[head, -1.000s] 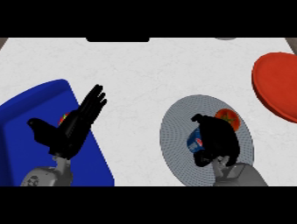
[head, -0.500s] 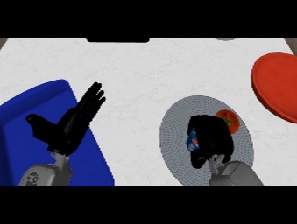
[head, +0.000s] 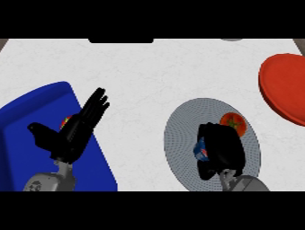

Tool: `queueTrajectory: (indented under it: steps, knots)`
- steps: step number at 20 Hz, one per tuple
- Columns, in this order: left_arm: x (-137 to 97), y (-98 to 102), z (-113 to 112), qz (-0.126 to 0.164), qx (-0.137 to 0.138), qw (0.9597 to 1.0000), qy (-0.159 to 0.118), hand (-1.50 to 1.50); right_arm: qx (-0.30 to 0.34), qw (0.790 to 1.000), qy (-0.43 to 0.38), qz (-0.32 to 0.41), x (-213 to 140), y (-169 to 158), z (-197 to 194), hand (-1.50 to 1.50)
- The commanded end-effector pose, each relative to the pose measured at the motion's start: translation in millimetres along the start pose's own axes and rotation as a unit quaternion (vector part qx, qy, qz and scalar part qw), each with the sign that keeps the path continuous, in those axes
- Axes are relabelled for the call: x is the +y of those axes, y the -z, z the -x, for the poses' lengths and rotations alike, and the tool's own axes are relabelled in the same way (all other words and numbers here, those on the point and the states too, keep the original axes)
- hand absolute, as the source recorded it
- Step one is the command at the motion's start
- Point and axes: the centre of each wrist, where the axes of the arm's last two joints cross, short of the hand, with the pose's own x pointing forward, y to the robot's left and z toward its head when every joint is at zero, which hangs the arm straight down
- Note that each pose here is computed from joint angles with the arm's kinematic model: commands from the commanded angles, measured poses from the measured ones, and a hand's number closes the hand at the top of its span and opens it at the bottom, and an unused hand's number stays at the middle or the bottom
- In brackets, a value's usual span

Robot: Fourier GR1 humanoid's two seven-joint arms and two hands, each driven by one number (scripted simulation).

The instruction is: Pick the can from the placemat and place it in the bowl

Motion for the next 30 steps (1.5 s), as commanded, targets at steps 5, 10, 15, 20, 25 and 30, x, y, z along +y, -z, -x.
queueTrajectory:
  steps: [5, 10, 15, 20, 25, 30]
  knots:
    - [6, 2, 0, -0.011, 0.007, 0.9999, -0.009, 0.00, -0.036, 0.998, -0.047, 0.015, 7, -32, 113, 1.50]
    - [-14, -4, -8, -0.005, 0.003, 1.0000, 0.000, 0.00, -0.062, 0.995, 0.009, 0.079, -47, -64, 121, 1.50]
    - [-18, 7, -9, -0.010, -0.001, 0.9999, 0.005, 0.00, -0.052, 0.982, 0.037, 0.176, -94, -96, 111, 1.50]
    - [0, -2, -9, 0.001, 0.003, 1.0000, 0.003, 0.00, -0.034, 0.972, 0.045, 0.227, -140, -132, 113, 1.50]
    - [14, -9, -2, 0.005, 0.004, 1.0000, 0.000, 0.00, -0.027, 0.968, 0.073, 0.239, -156, -112, 120, 1.50]
    - [-2, -2, -10, 0.006, -0.001, 1.0000, -0.005, 0.00, -0.021, 0.958, 0.101, 0.268, -194, -79, 148, 1.50]
